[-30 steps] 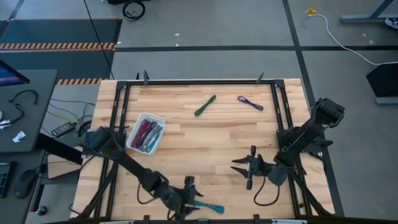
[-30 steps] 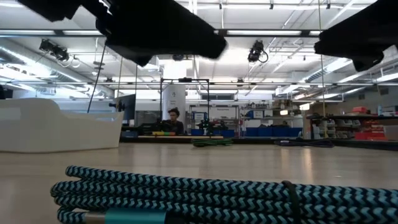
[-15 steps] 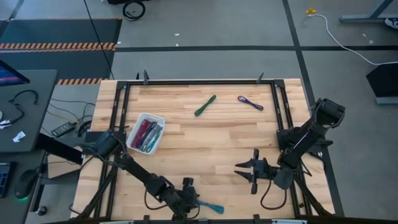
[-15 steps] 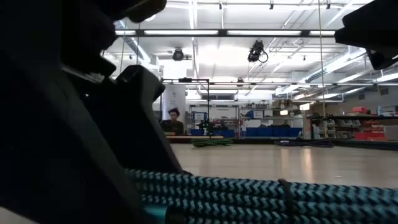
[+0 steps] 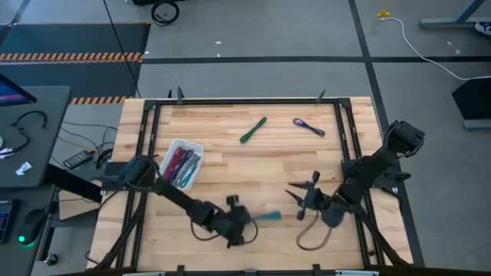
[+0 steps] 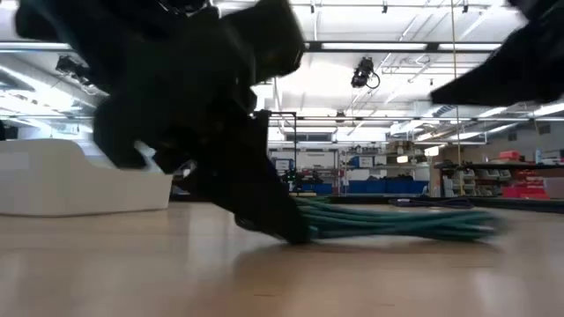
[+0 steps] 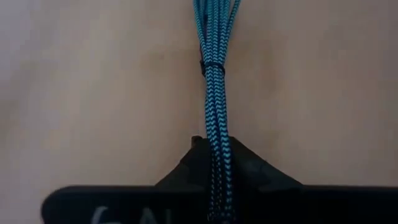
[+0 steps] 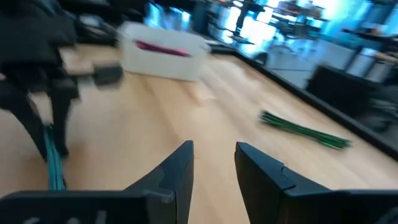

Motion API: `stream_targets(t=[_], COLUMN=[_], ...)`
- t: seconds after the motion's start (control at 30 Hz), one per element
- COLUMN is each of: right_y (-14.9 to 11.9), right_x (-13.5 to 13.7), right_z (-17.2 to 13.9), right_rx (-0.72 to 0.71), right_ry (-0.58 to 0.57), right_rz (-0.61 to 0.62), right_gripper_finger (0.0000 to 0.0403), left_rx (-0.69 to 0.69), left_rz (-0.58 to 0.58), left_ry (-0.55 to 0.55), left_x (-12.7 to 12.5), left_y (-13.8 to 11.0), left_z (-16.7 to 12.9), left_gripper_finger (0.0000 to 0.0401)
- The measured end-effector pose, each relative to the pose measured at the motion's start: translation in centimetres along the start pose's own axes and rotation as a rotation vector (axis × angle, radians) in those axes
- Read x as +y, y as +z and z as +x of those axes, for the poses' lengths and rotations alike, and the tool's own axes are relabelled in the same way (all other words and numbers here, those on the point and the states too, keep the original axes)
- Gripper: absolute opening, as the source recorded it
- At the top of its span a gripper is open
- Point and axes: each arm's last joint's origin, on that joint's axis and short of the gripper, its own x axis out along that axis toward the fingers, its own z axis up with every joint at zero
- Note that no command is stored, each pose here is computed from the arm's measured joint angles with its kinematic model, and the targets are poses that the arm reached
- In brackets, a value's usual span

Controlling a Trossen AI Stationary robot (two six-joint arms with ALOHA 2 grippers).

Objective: Pick and place USB-C Cables
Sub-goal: Put the blue charger cable into the white bin

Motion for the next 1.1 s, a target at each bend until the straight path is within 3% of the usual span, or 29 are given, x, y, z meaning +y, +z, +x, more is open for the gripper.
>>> stream_targets(t=[0.1,0.23,0.43,0.6,0.83,0.93,1.1], right_y=[-0.2,-0.1,0.7,1.4,2.2,2.1,2.1], right_x=[-1.0,-2.1,-3.5,-4.5,-5.6,-5.7,-5.4], right_z=[1.5,3.4,5.8,7.7,9.2,9.3,9.0], right_rx=[0.032,0.059,0.081,0.093,0.059,0.066,0.061], right_ry=[-0.076,-0.154,-0.195,-0.104,-0.052,-0.054,-0.033], right_rz=[-0.03,-0.087,-0.15,-0.25,-0.33,-0.337,-0.342], right_gripper_finger=[0.0123,0.0123,0.0123,0.0123,0.0123,0.0123,0.0123], left_rx=[0.064,0.097,0.136,0.347,0.463,0.527,0.567], left_rz=[0.026,-0.06,-0.408,-0.662,-0.749,-0.828,-0.86], left_ry=[0.174,0.367,0.525,0.612,0.677,0.735,0.795], left_x=[2.6,6.1,11.4,13.8,14.3,14.8,15.6], left_y=[0.7,2.6,3.5,1.8,0.1,-1.9,-5.1], left_z=[-1.9,-6.8,-16.0,-20.8,-20.4,-19.2,-17.3], left_gripper_finger=[0.0032,0.0032,0.0032,0.0032,0.0032,0.0032,0.0032])
